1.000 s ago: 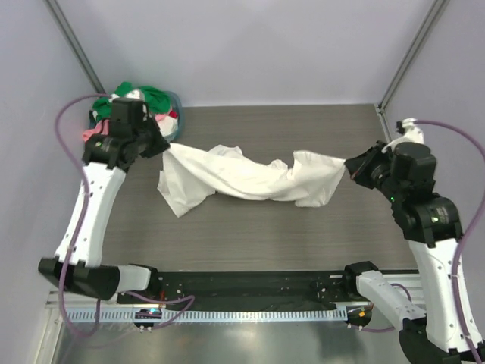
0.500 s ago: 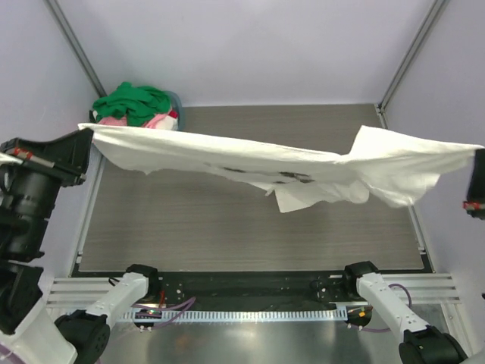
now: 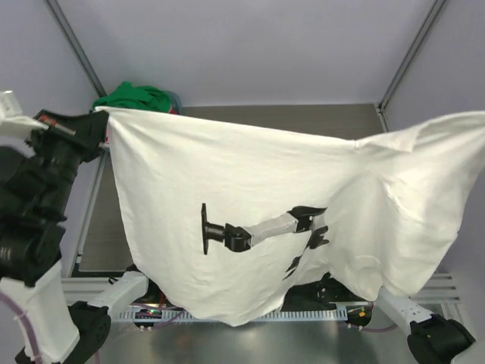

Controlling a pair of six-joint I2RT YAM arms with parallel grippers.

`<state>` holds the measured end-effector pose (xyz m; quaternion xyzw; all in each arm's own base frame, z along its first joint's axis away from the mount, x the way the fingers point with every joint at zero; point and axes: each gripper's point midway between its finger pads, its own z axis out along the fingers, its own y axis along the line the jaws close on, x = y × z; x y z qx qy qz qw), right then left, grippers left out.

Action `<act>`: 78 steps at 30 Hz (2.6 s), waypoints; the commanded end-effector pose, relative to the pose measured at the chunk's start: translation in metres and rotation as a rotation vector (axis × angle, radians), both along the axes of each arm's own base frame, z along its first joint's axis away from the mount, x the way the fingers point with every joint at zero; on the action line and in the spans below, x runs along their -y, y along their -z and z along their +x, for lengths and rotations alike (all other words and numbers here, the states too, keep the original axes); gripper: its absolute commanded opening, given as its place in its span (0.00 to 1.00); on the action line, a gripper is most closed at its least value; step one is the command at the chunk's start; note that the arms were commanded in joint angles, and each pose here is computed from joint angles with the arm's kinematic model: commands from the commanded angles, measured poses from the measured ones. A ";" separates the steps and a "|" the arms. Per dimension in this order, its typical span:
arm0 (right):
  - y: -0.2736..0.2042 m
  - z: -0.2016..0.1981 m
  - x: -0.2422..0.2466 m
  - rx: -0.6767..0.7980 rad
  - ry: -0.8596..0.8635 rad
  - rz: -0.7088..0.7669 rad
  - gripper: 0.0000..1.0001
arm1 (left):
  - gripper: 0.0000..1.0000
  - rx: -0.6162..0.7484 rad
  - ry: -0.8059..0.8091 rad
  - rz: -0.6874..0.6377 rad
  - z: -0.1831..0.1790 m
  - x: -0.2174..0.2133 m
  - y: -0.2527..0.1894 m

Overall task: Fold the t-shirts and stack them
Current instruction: Flatten the tshirt out

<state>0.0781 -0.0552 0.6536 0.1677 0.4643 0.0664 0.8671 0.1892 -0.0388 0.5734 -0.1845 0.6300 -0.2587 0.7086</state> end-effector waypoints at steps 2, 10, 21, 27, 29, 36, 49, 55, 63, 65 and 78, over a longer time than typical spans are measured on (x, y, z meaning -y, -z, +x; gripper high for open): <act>0.053 0.186 -0.039 -0.343 0.131 -0.199 0.01 | 0.00 -0.293 -0.210 0.018 0.100 -0.017 0.077; 0.234 0.412 -0.053 -0.815 0.195 -0.319 0.01 | 0.00 -0.752 -0.253 -0.019 0.221 -0.059 0.289; 0.367 0.455 -0.080 -1.096 0.039 -0.190 0.95 | 0.67 -0.971 -0.087 0.085 0.235 -0.053 0.367; 0.420 0.413 -0.134 -1.112 -0.298 -0.045 0.95 | 0.67 -1.020 -0.074 0.082 0.190 -0.044 0.396; 0.435 0.406 -0.162 -1.134 -0.465 -0.016 0.95 | 0.66 -1.045 -0.061 0.064 0.182 -0.039 0.410; 0.474 0.430 -0.204 -1.213 -0.669 0.079 0.92 | 0.63 -1.156 -0.039 0.026 0.161 -0.023 0.473; 0.574 0.498 -0.206 -1.325 -0.681 0.168 0.89 | 0.56 -1.287 -0.077 0.086 0.177 -0.027 0.532; 0.625 0.495 -0.135 -1.393 -0.541 0.304 0.88 | 0.52 -1.315 -0.042 0.173 0.202 -0.008 0.550; 0.644 0.480 -0.055 -1.410 -0.386 0.396 0.88 | 0.51 -1.306 0.033 0.254 0.249 0.046 0.562; 0.641 0.484 -0.049 -1.394 -0.391 0.428 0.88 | 0.51 -1.286 0.041 0.267 0.268 0.058 0.556; 0.502 0.520 -0.089 -1.181 -0.548 0.345 0.95 | 0.59 -1.080 -0.022 0.306 0.299 0.059 0.416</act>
